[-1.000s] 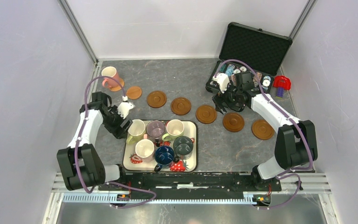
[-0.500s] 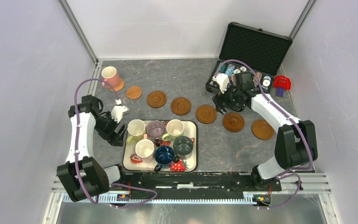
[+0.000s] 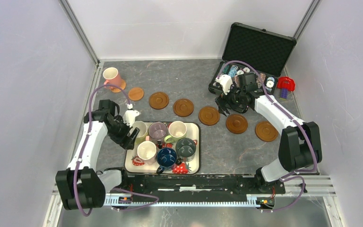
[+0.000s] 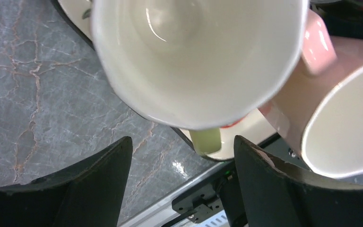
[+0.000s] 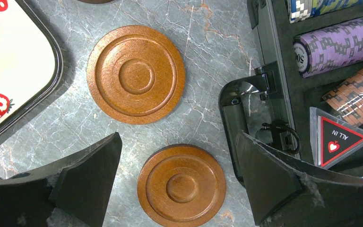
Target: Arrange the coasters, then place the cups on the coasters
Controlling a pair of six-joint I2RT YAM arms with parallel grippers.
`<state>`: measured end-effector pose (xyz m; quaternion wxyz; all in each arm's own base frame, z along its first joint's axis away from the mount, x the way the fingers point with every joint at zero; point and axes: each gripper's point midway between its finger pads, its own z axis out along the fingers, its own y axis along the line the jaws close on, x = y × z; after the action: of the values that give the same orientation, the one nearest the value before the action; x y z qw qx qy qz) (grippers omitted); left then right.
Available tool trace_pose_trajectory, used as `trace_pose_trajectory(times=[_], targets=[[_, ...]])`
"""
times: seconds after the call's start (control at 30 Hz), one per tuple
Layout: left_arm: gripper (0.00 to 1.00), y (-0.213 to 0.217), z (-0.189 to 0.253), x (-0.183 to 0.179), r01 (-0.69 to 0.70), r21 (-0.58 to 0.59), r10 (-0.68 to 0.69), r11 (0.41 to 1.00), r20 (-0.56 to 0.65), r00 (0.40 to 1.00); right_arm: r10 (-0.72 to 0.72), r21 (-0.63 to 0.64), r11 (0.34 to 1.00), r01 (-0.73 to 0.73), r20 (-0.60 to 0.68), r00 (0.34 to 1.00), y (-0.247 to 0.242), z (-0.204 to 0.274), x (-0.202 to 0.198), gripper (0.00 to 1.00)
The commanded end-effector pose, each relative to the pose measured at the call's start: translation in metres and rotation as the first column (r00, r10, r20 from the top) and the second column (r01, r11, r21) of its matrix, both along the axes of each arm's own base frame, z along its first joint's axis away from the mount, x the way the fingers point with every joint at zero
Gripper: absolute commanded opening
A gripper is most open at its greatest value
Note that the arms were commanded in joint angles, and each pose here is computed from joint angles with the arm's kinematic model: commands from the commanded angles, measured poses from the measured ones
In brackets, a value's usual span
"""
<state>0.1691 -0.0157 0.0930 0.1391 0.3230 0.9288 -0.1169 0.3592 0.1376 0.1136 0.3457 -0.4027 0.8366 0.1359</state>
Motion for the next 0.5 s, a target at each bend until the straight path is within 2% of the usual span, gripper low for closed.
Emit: trace_pose_trajectory(times=[0.0, 0.13, 0.3, 0.47], targets=[[0.81, 0.008, -0.003, 0.031, -0.157, 0.034, 0.153, 0.987, 0.098, 0.983, 0.006, 0.018, 1.0, -0.007, 0.029, 1.0, 0.004, 0.009, 0.001, 0.98], [0.69, 0.015, -0.006, 0.043, -0.196, 0.06, 0.186, 0.979, 0.144, 0.972, 0.008, 0.018, 1.0, -0.009, 0.031, 0.999, 0.004, 0.009, 0.0, 0.98], [0.6, 0.001, -0.012, 0.036, -0.12, -0.002, 0.12, 0.993, 0.11, 0.987, 0.009, 0.016, 1.0, -0.009, 0.032, 0.999, 0.003, 0.009, 0.0, 0.98], [0.6, -0.013, -0.016, 0.033, -0.029, -0.066, 0.037, 0.997, 0.129, 0.991, 0.007, 0.012, 1.0, -0.007, 0.033, 0.999, 0.003, 0.008, 0.0, 0.98]])
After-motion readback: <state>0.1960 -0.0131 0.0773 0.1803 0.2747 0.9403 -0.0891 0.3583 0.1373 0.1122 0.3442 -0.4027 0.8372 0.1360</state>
